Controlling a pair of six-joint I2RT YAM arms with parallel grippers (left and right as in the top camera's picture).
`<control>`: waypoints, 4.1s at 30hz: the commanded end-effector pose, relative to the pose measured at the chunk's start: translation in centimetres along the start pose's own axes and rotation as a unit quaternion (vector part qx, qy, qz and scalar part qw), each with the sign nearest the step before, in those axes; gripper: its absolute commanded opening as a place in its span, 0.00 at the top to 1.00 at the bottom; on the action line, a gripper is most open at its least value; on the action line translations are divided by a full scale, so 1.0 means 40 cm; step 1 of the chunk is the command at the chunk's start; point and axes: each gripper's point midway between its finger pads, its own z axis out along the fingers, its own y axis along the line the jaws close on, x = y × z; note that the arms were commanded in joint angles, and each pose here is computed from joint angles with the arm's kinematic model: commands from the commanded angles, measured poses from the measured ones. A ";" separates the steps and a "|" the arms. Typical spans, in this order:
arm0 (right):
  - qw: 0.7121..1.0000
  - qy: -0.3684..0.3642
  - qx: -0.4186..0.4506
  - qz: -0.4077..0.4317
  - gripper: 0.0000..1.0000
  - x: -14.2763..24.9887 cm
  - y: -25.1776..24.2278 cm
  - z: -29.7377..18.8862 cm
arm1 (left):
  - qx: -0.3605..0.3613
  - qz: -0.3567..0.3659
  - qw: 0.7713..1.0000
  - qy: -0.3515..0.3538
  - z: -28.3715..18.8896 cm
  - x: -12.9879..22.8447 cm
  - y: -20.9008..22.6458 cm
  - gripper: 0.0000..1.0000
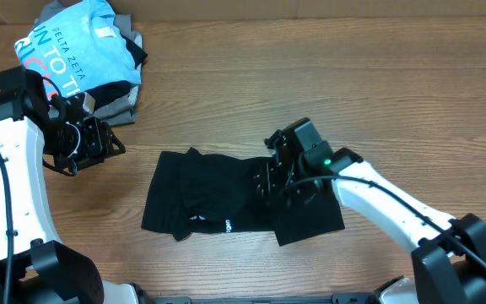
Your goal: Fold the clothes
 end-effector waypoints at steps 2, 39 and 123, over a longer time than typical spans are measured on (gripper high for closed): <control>0.992 -0.095 0.076 -0.019 0.55 -0.107 -0.029 -0.185 | -0.001 0.019 1.000 -0.018 -0.027 -0.006 -0.012 0.45; 0.980 -0.097 0.176 -0.015 0.32 -0.046 -0.134 -0.014 | 0.003 0.022 0.999 -0.024 -0.028 -0.014 -0.015 0.38; 0.972 -0.140 0.138 0.128 0.38 -0.127 -0.268 -0.314 | 0.073 0.030 0.994 0.070 0.492 0.254 -0.065 0.96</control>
